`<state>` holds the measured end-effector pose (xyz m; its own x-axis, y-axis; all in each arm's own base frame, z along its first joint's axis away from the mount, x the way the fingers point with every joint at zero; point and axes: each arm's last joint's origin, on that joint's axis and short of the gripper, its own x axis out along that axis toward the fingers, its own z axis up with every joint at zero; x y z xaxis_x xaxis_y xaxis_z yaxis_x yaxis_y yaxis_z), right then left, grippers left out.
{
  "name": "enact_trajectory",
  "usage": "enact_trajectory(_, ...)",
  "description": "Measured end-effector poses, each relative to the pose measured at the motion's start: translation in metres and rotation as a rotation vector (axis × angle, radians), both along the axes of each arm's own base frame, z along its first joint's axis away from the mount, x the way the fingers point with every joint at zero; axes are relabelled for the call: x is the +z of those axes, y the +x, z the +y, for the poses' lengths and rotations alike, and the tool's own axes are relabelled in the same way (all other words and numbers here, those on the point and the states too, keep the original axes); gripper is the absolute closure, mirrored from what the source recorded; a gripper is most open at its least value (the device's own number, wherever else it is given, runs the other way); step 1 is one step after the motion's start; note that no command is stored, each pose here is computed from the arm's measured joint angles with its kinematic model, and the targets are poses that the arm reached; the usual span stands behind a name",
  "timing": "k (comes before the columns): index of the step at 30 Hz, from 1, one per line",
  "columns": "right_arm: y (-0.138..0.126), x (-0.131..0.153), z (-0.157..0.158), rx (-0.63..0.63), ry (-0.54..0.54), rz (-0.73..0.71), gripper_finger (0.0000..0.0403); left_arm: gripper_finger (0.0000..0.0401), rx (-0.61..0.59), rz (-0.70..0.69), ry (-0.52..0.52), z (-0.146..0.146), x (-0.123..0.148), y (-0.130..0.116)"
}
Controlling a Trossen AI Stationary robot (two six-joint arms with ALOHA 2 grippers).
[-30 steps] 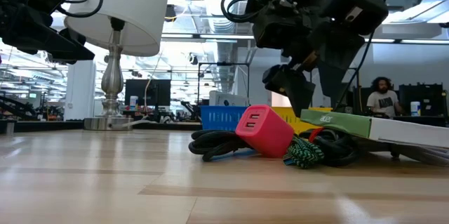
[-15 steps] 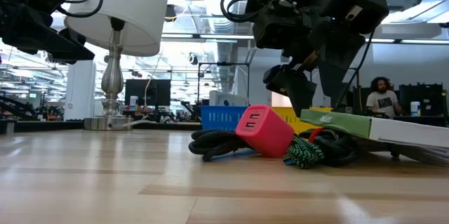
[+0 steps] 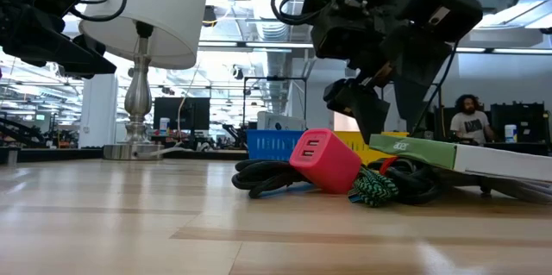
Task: Pick and place items into bin
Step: Put the card reader box into the small blue bin
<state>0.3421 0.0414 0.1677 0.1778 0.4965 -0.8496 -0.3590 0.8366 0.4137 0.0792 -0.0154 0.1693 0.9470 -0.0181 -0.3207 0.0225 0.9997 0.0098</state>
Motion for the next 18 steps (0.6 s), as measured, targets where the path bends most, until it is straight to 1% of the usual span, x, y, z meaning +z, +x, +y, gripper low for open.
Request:
enact_trajectory(7, 0.000, 0.000, 0.000, -0.001, -0.002, -0.001, 0.0154, 0.0189, 0.000, 0.000, 0.000, 0.000, 0.000, 0.000)
enact_trajectory(13, -0.004, -0.012, 0.000, -0.015, 0.014, -0.011, 0.0154, 0.0189, 0.000, 0.000, 0.000, 0.000, 0.000, 0.000)
enact_trajectory(18, -0.004, -0.012, 0.000, -0.017, 0.019, -0.012, 0.0154, 0.0189, 0.000, 0.000, 0.000, 0.000, 0.000, 0.000)
